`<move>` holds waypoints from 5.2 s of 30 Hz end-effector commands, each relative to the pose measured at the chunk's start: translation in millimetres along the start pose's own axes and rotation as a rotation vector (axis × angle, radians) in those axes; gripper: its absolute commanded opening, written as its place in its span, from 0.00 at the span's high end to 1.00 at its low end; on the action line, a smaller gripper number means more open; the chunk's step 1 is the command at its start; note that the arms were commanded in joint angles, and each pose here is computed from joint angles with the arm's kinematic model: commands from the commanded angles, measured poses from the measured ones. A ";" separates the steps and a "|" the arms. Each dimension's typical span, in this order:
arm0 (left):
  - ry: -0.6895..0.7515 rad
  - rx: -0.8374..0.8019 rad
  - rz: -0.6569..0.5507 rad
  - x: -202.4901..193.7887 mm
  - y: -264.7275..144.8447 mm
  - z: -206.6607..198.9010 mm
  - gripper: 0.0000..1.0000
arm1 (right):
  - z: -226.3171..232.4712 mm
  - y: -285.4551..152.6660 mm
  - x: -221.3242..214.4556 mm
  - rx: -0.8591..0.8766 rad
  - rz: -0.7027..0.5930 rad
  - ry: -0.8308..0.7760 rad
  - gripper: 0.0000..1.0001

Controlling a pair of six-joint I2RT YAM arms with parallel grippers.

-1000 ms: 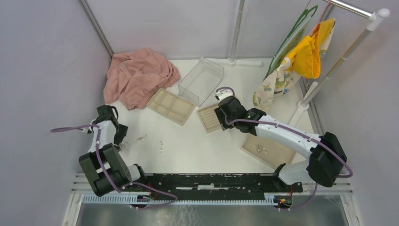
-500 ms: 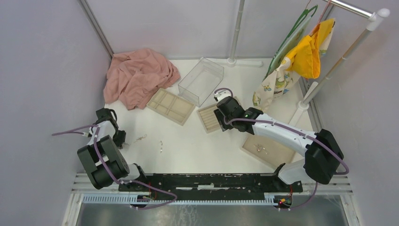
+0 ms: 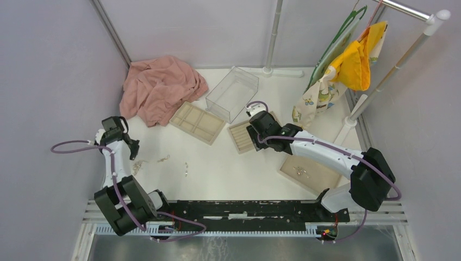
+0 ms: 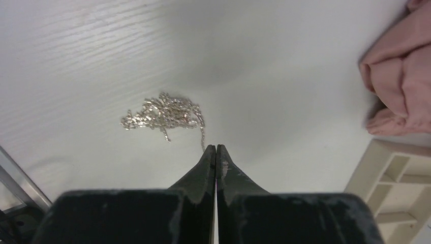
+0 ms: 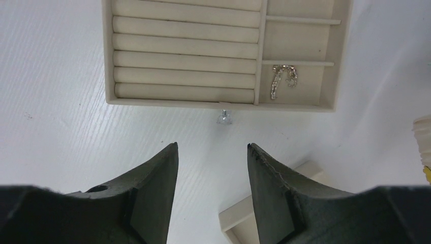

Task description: Organize the mixed jewelry

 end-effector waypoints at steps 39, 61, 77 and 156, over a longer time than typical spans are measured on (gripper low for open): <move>0.062 0.163 0.038 -9.1 49.0 10.6 0.53 | 2.0 -0.6 17.2 0.015 -0.044 -0.023 0.42; 0.325 -0.349 -0.044 -41.5 -89.7 -93.7 0.98 | -3.3 -13.4 27.0 0.001 -0.099 0.004 0.42; 0.557 -0.765 -0.013 -80.1 -219.9 -201.6 0.98 | -50.0 -46.7 31.8 -0.189 -0.202 0.032 0.42; 0.816 -0.459 0.051 -167.5 -103.8 -108.9 0.37 | -50.6 -30.9 -24.9 -0.144 -0.105 0.097 0.42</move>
Point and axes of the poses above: each gripper's point midway between its finger pads, its own y axis out along the fingers, its own z axis along the line the jaws close on, x = y × z, the point moved 5 cm from there along -y, back along the fingers, and after that the axes turned 2 degrees about y, right-handed, at the moved point
